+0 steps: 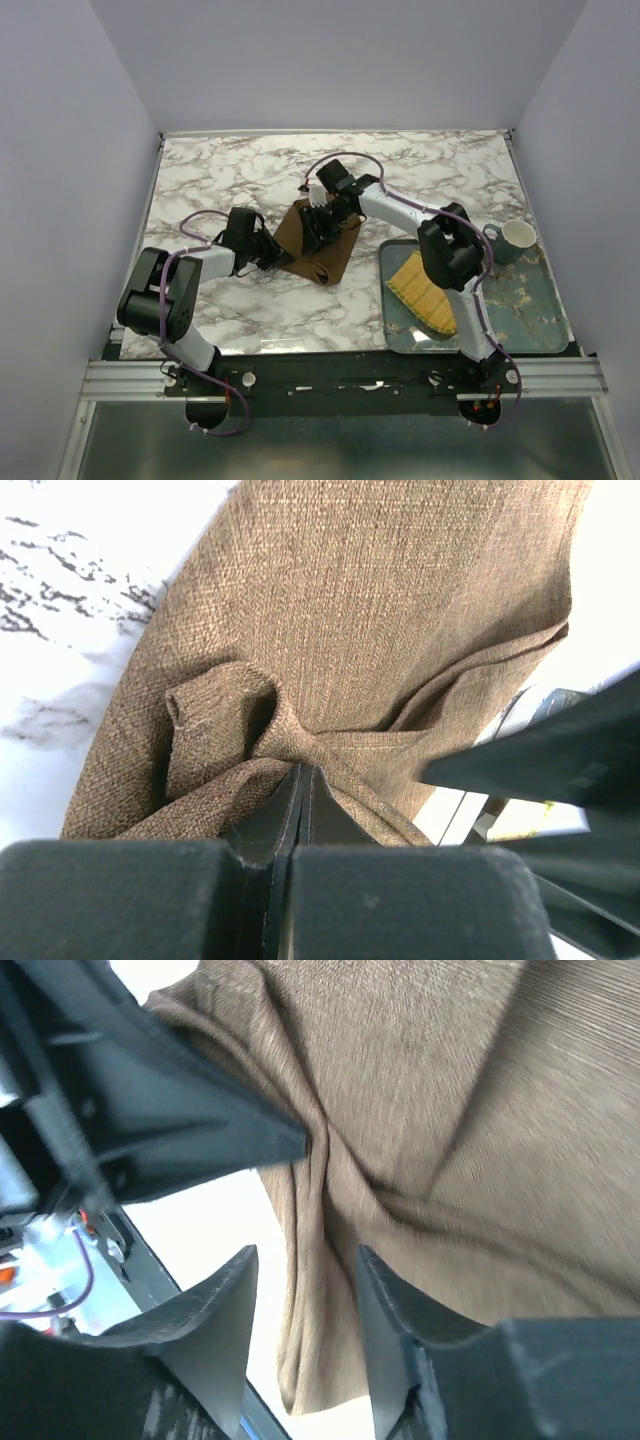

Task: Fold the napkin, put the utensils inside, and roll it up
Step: Roll the napkin with the utensil

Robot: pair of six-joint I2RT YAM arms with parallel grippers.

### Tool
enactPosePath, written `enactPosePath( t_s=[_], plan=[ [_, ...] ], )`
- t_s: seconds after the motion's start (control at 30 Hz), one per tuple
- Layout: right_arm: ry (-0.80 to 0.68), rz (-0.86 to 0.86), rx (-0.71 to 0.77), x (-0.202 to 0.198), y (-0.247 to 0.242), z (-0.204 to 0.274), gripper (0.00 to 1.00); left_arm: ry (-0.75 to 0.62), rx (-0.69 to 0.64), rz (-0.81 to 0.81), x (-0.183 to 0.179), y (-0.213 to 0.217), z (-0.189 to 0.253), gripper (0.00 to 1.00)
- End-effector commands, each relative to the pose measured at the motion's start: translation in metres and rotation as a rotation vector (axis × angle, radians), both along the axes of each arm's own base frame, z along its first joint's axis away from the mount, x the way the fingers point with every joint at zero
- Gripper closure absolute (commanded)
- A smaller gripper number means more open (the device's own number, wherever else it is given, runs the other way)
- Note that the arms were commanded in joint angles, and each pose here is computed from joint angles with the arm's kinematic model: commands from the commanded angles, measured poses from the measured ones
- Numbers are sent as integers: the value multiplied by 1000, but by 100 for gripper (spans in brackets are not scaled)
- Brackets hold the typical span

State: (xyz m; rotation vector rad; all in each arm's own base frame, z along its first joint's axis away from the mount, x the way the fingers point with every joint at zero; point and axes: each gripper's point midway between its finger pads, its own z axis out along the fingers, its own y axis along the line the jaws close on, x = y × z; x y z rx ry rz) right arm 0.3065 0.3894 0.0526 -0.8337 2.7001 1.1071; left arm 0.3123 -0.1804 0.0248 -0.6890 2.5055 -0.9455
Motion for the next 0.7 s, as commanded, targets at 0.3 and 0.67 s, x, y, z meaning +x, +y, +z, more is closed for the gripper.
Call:
enactPosePath(
  t_s=[0.3, 0.67],
  plan=[
    [-428, 72, -261, -32, -35, 16, 25, 195, 200, 43, -37, 34, -61, 100],
    [-528, 38, -405, -23, -32, -8, 24, 182, 200, 32, -34, 33, -54, 100]
  ],
)
